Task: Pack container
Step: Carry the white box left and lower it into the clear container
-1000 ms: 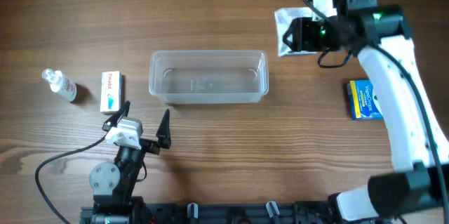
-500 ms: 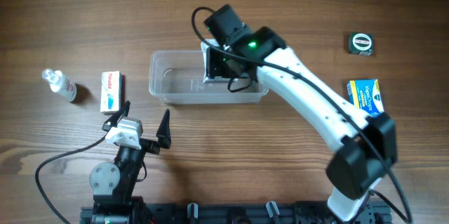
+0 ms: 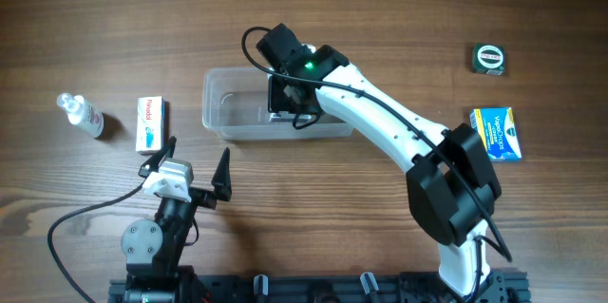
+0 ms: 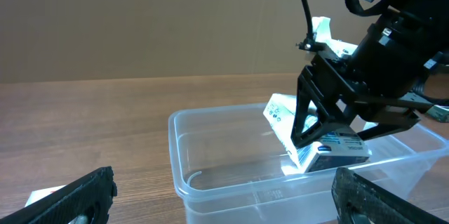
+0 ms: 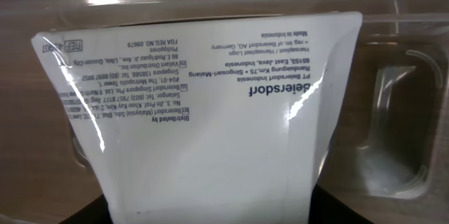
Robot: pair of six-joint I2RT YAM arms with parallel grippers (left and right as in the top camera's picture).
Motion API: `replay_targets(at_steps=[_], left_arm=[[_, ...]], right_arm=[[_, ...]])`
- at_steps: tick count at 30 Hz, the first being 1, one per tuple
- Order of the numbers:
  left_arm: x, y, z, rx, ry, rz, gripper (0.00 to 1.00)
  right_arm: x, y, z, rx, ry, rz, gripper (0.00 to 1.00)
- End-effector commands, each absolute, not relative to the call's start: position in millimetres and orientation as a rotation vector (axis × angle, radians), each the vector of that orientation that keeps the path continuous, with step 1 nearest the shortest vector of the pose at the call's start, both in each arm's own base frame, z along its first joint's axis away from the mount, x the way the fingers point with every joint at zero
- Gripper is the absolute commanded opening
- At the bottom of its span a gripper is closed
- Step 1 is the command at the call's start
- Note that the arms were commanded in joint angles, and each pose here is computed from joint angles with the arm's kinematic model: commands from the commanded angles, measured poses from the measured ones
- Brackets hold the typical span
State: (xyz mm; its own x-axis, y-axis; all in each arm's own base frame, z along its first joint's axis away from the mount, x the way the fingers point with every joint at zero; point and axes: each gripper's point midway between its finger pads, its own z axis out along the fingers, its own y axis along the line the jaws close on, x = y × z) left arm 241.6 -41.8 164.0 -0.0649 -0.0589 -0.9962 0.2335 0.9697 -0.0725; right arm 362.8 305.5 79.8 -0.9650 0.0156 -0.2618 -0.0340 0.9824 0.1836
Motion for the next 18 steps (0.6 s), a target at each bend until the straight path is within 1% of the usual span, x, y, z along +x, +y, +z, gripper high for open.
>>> replay_targets(at_steps=[1, 5, 10, 14, 18], left_arm=[[242, -39, 162, 0.139, 1.62, -0.22, 1.0], [242, -39, 162, 0.139, 1.621, -0.22, 1.0], [242, -39, 162, 0.139, 1.62, -0.22, 1.0], [242, -39, 162, 0.139, 1.621, -0.22, 1.0], [242, -39, 162, 0.139, 1.621, -0.22, 1.0]], right_arm=[[367, 305, 60, 0.008, 2.877, 0.22, 0.63], [364, 302, 44, 0.005, 2.91, 0.183, 0.66], [364, 302, 44, 0.001, 2.913, 0.179, 0.66], [354, 293, 41, -0.023, 2.958, 0.127, 0.66], [350, 290, 48, -0.058, 2.961, 0.119, 0.67]])
